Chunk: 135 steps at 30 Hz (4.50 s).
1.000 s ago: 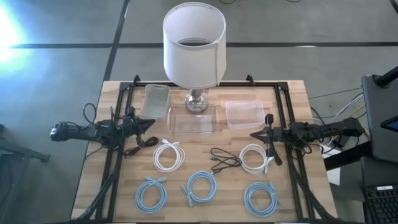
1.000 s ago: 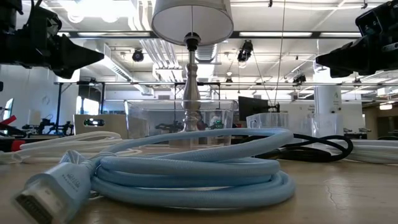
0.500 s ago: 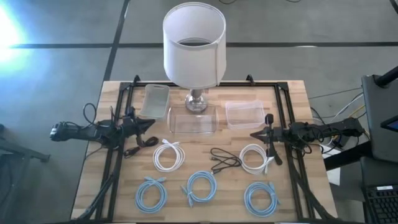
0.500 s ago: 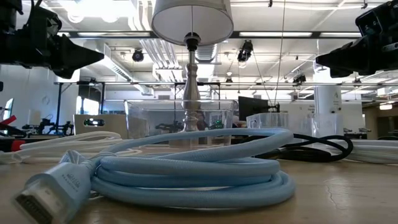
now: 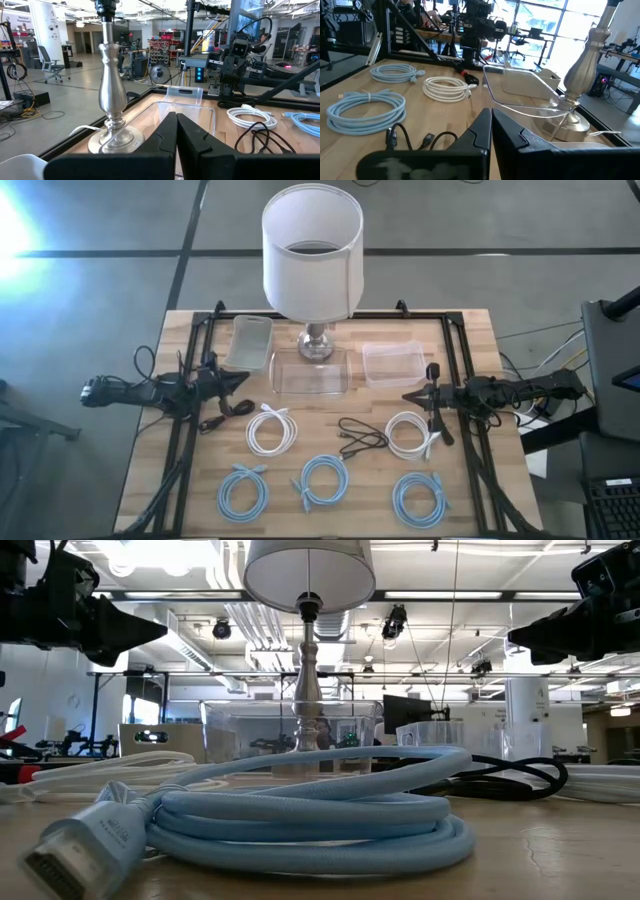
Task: Pick & Place USB Port
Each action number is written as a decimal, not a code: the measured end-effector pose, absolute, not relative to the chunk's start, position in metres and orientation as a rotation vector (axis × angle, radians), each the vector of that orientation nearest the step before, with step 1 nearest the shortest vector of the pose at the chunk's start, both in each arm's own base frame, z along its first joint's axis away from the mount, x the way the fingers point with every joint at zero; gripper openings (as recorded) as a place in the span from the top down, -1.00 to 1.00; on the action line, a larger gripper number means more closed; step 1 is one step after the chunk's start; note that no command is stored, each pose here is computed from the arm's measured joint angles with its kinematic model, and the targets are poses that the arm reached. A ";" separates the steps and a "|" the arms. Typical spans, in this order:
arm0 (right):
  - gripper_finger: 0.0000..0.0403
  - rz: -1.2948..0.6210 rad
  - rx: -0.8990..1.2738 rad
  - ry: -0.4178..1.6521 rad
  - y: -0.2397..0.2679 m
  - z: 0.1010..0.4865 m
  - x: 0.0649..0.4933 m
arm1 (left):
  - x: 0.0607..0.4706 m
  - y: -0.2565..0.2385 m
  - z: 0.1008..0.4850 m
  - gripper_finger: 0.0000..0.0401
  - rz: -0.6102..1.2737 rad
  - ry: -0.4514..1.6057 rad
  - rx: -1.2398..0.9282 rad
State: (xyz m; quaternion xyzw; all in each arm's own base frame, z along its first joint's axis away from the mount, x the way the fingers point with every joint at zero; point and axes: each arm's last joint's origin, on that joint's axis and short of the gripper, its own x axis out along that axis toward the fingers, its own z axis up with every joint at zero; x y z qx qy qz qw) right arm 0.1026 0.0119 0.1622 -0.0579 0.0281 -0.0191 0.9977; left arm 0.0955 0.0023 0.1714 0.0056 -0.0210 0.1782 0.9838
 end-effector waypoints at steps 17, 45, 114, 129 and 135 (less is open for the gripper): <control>0.96 -0.038 -0.116 0.056 0.012 0.162 0.103 | 0.096 0.002 0.171 0.96 0.358 -0.042 0.012; 0.96 -0.038 -0.116 0.056 0.012 0.162 0.103 | 0.096 0.001 0.171 0.91 0.303 -0.045 -0.039; 0.96 -0.129 0.221 0.078 0.011 0.159 0.109 | 0.142 -0.010 0.172 0.13 0.525 1.179 -0.396; 0.96 -0.177 0.334 0.165 0.012 0.150 0.117 | 0.151 -0.012 0.142 0.14 0.588 1.354 -0.374; 0.96 -0.174 0.336 0.156 0.012 0.151 0.118 | 0.156 -0.014 0.138 0.48 0.538 1.366 -0.370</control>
